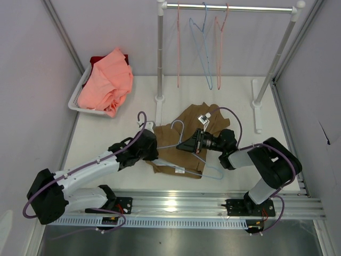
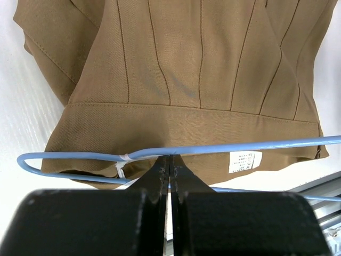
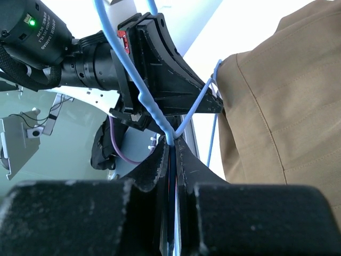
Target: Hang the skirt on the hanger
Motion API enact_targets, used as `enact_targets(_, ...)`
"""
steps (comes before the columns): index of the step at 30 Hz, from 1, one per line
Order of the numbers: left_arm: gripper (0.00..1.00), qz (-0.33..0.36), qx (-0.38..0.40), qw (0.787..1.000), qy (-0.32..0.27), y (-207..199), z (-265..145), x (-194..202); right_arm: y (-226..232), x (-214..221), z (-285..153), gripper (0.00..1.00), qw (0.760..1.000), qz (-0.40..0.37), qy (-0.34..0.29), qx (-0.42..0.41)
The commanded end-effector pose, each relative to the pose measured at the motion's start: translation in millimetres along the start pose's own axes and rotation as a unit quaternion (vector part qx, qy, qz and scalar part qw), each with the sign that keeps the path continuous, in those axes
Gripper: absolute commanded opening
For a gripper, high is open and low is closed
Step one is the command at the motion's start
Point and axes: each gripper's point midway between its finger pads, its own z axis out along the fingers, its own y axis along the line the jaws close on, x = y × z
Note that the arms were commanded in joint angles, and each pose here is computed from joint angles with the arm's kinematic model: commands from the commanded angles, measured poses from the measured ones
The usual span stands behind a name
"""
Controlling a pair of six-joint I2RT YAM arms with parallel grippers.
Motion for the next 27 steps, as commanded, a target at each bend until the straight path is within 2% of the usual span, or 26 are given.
enact_targets(1, 0.00, -0.017, 0.090, 0.995, -0.032, -47, -5, -21, 38, -3, 7, 0.00, 0.993, -0.080, -0.014, -0.081)
enact_targets(5, 0.00, -0.005, 0.089, 0.996, -0.026, -49, 1, -18, 27, 17, 16, 0.00, 0.995, -0.068, 0.002, -0.070)
enact_targets(7, 0.04, 0.005, 0.082, 0.996, -0.021, -45, 2, -14, 22, 25, 20, 0.00, 0.996, -0.066, 0.010, -0.063)
enact_targets(10, 0.16, 0.019, 0.080, 0.996, -0.023, -40, -3, -13, 10, 34, 24, 0.00, 0.997, -0.061, 0.021, -0.049)
enact_targets(11, 0.23, 0.022, 0.086, 0.996, -0.030, -41, -8, -16, 5, 37, 25, 0.00, 0.997, -0.057, 0.026, -0.044)
enact_targets(13, 0.29, 0.032, 0.098, 0.994, -0.033, -43, -15, -17, -1, 40, 25, 0.00, 0.997, -0.056, 0.032, -0.038)
enact_targets(14, 0.37, 0.039, 0.115, 0.992, -0.043, -48, -24, -22, -3, 42, 26, 0.00, 0.997, -0.054, 0.035, -0.034)
enact_targets(20, 0.57, 0.058, 0.186, 0.978, -0.077, -81, -54, -51, -12, 47, 26, 0.00, 0.997, -0.058, 0.049, -0.013)
enact_targets(24, 0.60, 0.067, 0.186, 0.977, -0.079, -93, -51, -65, -17, 50, 29, 0.00, 0.996, -0.059, 0.062, 0.002)
enact_targets(27, 0.61, 0.071, 0.192, 0.977, -0.057, -94, -42, -53, -19, 51, 33, 0.00, 0.996, -0.059, 0.066, 0.004)
